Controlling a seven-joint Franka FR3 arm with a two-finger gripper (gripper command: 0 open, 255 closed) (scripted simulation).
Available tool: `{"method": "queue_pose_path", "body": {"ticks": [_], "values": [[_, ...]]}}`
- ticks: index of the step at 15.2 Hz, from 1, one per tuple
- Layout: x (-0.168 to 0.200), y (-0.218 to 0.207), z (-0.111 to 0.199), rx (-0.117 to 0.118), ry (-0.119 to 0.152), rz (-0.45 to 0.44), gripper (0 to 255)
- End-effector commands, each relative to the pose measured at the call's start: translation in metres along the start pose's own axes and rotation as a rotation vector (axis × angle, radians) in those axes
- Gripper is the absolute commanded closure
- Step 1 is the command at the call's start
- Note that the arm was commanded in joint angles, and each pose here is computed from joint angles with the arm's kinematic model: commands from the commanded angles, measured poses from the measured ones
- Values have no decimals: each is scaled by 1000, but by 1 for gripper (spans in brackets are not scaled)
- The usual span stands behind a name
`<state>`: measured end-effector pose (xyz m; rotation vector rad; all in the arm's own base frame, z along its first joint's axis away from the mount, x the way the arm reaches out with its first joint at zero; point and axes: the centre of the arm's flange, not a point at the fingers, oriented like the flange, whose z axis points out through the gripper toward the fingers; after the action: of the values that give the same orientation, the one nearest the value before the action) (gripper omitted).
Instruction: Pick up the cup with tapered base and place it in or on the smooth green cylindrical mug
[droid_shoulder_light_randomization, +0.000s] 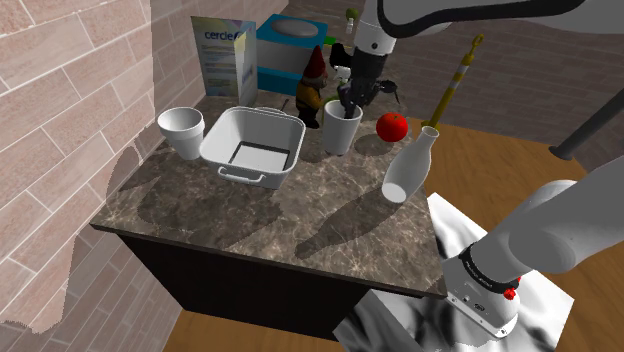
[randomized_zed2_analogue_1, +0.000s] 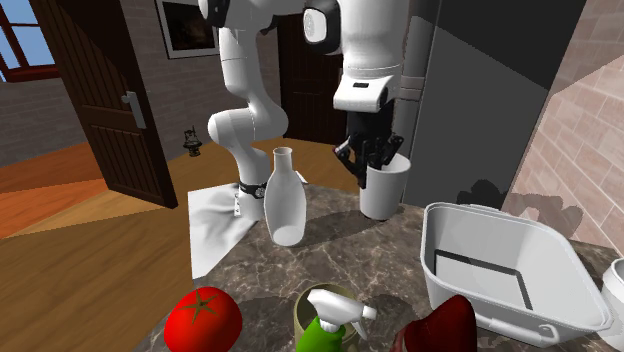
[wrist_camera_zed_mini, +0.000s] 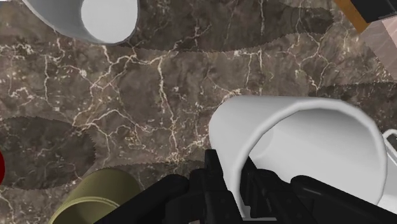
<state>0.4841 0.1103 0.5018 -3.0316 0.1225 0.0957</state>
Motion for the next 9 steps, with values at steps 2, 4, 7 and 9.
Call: {"method": "queue_pose_path", "body": {"ticks": [2,4,7,9], "values": [[0,-1,-16,0,0,0,255],[-1,-2,-27,0,0,0,255],[16,16,-36,0,0,0,255],[34,35,-43,0,0,0,255]]}}
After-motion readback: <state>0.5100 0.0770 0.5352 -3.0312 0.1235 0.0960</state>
